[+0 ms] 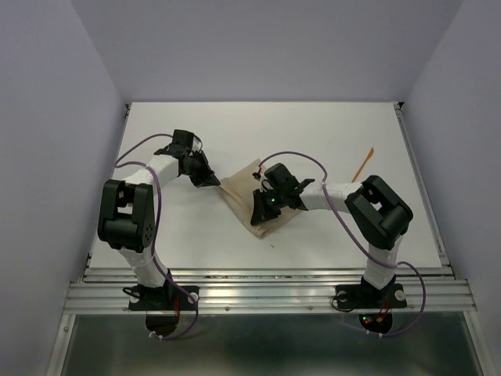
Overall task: Fold the napkin into a case and place the utensils inside
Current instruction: Fold the lower triangle-folded napkin at the center of the board.
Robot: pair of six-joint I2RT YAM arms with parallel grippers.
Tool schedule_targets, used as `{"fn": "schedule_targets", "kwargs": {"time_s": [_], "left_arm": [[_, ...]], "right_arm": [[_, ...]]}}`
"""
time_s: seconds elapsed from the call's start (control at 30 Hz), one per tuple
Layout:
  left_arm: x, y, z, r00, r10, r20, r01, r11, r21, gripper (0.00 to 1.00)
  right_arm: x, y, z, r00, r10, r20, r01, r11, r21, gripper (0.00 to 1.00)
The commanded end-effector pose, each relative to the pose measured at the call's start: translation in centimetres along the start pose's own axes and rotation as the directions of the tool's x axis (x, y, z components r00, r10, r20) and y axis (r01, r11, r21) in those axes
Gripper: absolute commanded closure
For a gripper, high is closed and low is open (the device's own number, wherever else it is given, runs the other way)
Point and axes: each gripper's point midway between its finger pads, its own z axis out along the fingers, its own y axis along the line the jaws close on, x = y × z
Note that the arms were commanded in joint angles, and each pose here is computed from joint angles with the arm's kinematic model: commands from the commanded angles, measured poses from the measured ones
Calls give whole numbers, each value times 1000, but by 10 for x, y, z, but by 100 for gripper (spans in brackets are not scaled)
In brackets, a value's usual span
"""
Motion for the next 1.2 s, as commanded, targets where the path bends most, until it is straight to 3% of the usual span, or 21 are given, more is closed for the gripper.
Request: {"fn": "schedule_targets", "kwargs": {"time_s": [0.0,0.13,0.33,0.4,0.7,0.87,1.17], "left_arm": [[-12,-30,-8,999,-39,19,37,995,90,100],[-11,-36,-2,997,-72,1,72,992,99,100],[-10,-38,6,992,-127,-5,126,988,90,100],[-13,-37,7,990,-141,2,140,987,82,100],[-14,-39,8,991,-136,-1,136,989,58,100],[-13,-40,10,990,-138,-4,138,989,59,100],[-12,-42,10,989,-147,-2,147,988,51,100]], "right_arm": [[-8,2,-6,1000,-15,23,14,1000,21,85],[-20,7,-18,997,-30,72,27,999,42,79],[-43,11,-31,986,-54,157,40,995,90,38],[-53,17,-32,982,-72,175,58,995,84,29],[-94,24,-33,963,-139,230,116,987,111,27],[-119,15,-21,953,-183,242,142,974,177,18],[-136,6,10,956,-215,198,183,969,167,19]]}}
